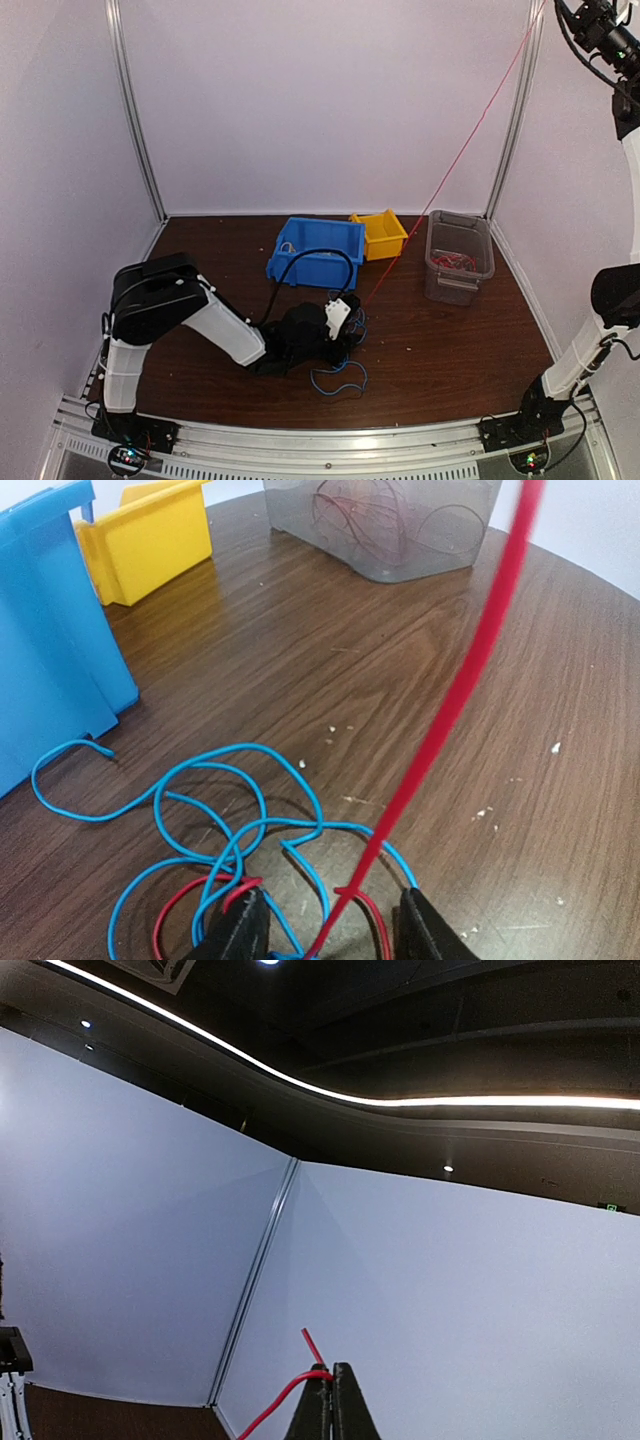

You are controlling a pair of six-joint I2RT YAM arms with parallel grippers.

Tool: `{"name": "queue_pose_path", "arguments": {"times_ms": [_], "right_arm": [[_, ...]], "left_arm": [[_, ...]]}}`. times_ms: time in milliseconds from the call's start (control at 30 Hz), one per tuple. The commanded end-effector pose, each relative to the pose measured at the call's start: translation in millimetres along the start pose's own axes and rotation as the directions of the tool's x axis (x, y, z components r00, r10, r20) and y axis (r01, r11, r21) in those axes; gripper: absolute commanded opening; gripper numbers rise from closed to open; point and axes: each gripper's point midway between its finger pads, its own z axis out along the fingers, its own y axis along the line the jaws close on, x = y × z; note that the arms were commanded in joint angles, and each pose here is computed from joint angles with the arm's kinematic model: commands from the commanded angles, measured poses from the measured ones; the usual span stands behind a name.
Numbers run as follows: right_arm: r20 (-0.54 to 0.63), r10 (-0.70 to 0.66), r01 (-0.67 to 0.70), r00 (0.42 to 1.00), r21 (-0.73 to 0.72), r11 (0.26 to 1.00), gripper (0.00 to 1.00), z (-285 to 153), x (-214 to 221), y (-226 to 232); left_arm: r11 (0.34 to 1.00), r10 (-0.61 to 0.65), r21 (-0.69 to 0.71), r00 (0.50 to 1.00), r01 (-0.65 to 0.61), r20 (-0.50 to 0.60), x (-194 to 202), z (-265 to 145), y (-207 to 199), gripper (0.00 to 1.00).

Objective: Untangle the cables

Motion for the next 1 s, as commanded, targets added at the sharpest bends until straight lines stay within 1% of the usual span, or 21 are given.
{"name": "queue_pose_path", "arguments": {"times_ms": [0,100,167,200,267,333,400,467,500,600,633,700,800,833,867,900,967], "right_arm": [[0.062,-0.053,0.054,0.997,-0.025,0.998,0.00,-6,-32,19],[0.066,-0.076,0.078,0.995,-0.026,0.997,0.00,-11,-42,23],[0.060,-0.075,0.076,0.995,-0.026,0.997,0.00,-12,-42,23],[0.051,-0.057,0.058,0.997,-0.024,0.998,0.00,-12,-36,20],[0.031,0.009,-0.008,0.999,-0.038,0.999,0.00,-14,-15,13],[0.000,0.101,-0.101,0.995,-0.049,0.994,0.00,-19,18,5],[-0.056,0.175,-0.178,0.983,-0.049,0.983,0.00,-22,61,1],[-0.136,0.230,-0.237,0.964,-0.039,0.971,0.00,-22,110,4],[-0.181,0.244,-0.254,0.953,-0.034,0.967,0.00,-20,136,9],[-0.329,0.245,-0.255,0.912,0.014,0.967,0.00,-21,205,30],[-0.384,0.245,-0.255,0.890,0.026,0.967,0.00,-23,227,41],[-0.503,0.194,-0.212,0.842,0.021,0.977,0.00,-30,271,66],[-0.651,0.162,-0.197,0.741,0.020,0.980,0.00,-59,331,99],[-0.702,0.181,-0.223,0.688,0.032,0.974,0.00,-79,359,113],[-0.731,0.162,-0.209,0.663,0.026,0.977,0.00,-90,371,119],[-0.784,0.162,-0.229,0.599,0.026,0.973,0.00,-113,395,135],[-0.864,0.106,-0.232,0.492,-0.013,0.973,0.00,-153,429,162]], "left_arm": [[0.996,-0.004,-0.091,0.990,-0.009,-0.142,43,6,20,0.48],[0.989,-0.021,-0.147,0.987,-0.003,-0.162,48,5,30,0.52],[0.982,-0.035,-0.187,0.985,0.003,-0.169,46,2,37,0.53],[0.982,-0.036,-0.189,0.987,0.005,-0.159,40,-2,37,0.50],[0.991,-0.018,-0.131,0.998,0.009,-0.064,13,-21,27,0.45],[0.996,-0.018,-0.082,0.999,0.021,0.038,-14,-45,19,0.40],[0.998,-0.019,-0.057,0.997,0.024,0.081,-31,-61,16,0.35],[0.999,-0.004,-0.048,0.995,0.009,0.098,-44,-69,14,0.30],[0.999,0.006,-0.047,0.996,-0.002,0.094,-47,-70,14,0.29],[0.998,0.040,-0.057,0.997,-0.036,0.070,-51,-73,15,0.26],[0.997,0.048,-0.063,0.997,-0.044,0.061,-50,-75,16,0.24],[0.994,0.063,-0.087,0.997,-0.060,0.034,-47,-77,20,0.21],[0.990,0.081,-0.116,0.997,-0.082,-0.011,-37,-84,27,0.17],[0.989,0.079,-0.121,0.997,-0.080,-0.013,-35,-86,29,0.17],[0.989,0.080,-0.124,0.997,-0.082,-0.019,-32,-89,30,0.17],[0.988,0.077,-0.129,0.997,-0.080,-0.025,-30,-91,32,0.17],[0.988,0.074,-0.132,0.997,-0.078,-0.033,-26,-94,33,0.17]]}}
